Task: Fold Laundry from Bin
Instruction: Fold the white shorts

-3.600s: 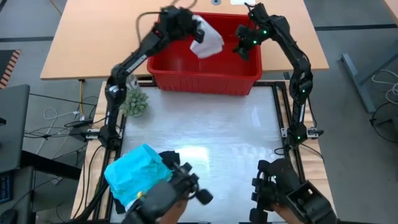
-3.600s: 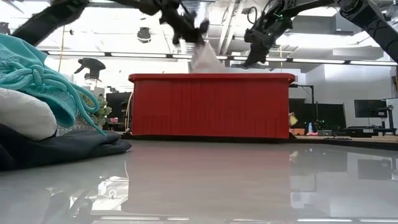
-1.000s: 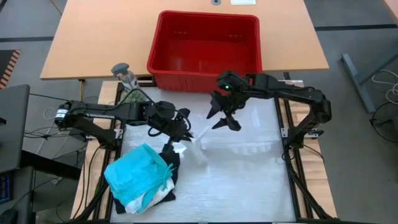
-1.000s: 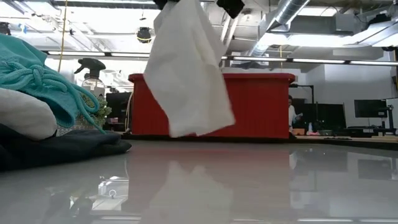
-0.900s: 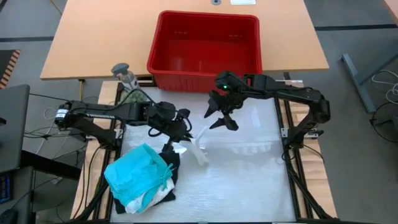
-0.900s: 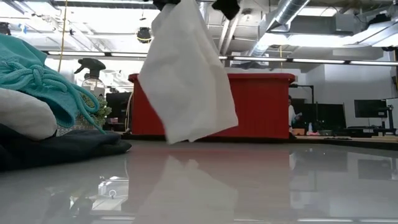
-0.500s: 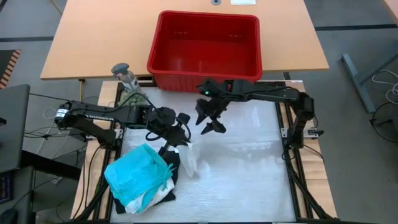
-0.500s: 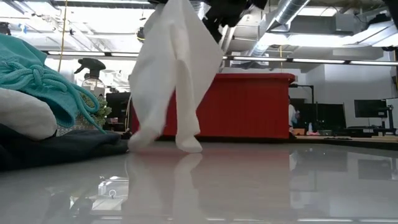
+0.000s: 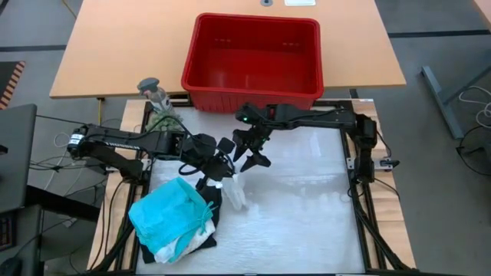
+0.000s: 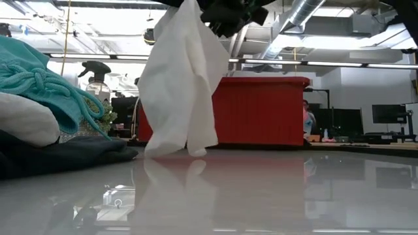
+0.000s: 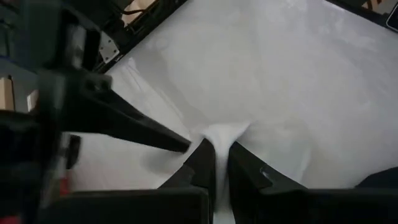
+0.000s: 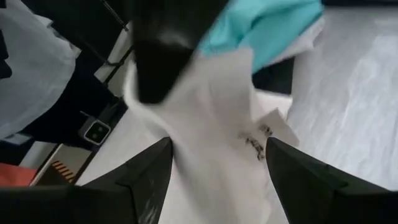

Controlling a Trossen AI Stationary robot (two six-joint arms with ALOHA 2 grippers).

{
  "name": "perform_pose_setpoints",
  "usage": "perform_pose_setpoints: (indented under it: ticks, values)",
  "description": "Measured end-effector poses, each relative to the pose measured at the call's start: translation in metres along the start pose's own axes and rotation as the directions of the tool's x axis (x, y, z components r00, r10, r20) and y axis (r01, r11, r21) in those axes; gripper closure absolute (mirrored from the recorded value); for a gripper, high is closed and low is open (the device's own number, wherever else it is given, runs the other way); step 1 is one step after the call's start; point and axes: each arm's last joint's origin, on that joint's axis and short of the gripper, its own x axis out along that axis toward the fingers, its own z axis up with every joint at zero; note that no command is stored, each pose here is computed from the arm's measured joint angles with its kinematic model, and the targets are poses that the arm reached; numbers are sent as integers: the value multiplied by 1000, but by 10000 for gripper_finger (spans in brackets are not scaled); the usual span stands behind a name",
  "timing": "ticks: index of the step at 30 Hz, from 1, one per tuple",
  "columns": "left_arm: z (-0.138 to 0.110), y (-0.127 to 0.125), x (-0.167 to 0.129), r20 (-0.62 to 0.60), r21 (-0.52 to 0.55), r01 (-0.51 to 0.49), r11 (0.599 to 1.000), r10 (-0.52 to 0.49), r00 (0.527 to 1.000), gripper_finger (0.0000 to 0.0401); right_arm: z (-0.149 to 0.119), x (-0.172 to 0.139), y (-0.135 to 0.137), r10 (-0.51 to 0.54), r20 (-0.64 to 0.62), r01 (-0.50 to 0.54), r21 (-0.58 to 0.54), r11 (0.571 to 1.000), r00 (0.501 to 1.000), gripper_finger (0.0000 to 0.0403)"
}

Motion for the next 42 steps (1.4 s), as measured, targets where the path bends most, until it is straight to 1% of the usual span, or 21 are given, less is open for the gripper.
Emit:
perform_pose_setpoints:
  ticks: [2,5,8,11,14,17,19,20,22,25,27,29,31,34,36,37,40,42]
  values:
    - [1,-1,0,2,19,4,1000,-4,1000,389,-3,2,-5,3,-5,-3,14,1000,1000,119]
    - [1,-2,0,3,56,4,998,-4,1000,389,-6,7,-7,63,1,-63,27,998,998,119]
    - [1,-1,0,-14,65,-20,998,21,1000,389,-8,11,-7,104,4,-105,34,994,995,122]
    - [0,0,0,-22,64,-29,998,30,999,389,-8,13,-5,129,-3,-129,39,991,992,147]
    - [0,0,0,-22,68,-29,997,31,999,389,-7,15,-2,135,-2,-135,26,991,991,207]
    - [0,0,0,-24,79,-32,996,34,999,389,-7,16,-1,137,-2,-137,19,990,991,296]
    - [0,0,0,-26,79,-34,996,37,999,389,-7,16,-1,137,-3,-137,19,990,991,364]
    - [0,0,0,-29,76,-39,996,41,999,389,-7,15,-2,135,-3,-135,18,991,991,378]
    - [-1,1,0,-59,41,-83,996,86,995,389,-8,15,-3,114,-10,-114,31,993,993,381]
    - [-2,4,-2,-111,-51,-175,983,168,979,384,-8,16,-3,67,-35,-66,38,997,997,381]
    - [-1,5,-7,-110,-116,-205,972,192,975,372,-8,17,-2,46,-44,-45,32,998,998,381]
    - [1,6,-17,-84,-170,-221,960,210,974,355,-9,17,-2,17,-60,-15,34,999,998,381]
    - [5,6,-30,-28,-239,-209,948,208,978,335,-10,16,-3,-15,-76,18,34,999,997,381]
    - [7,5,-47,53,-333,-139,932,166,985,302,-9,13,-2,-74,-91,76,16,997,993,381]
    - [7,4,-57,67,-391,-117,913,155,986,279,-7,7,-2,-123,-98,125,10,992,987,381]
    - [4,3,-61,46,-415,-119,902,151,987,269,-7,6,-2,-149,-104,151,6,989,983,381]
    - [-8,2,-64,-90,-467,-192,863,170,981,240,-5,-1,1,-242,-132,241,-25,970,961,381]
    - [-17,6,-61,-130,-498,-220,839,179,975,224,-1,-4,7,-325,-141,315,-92,945,935,381]
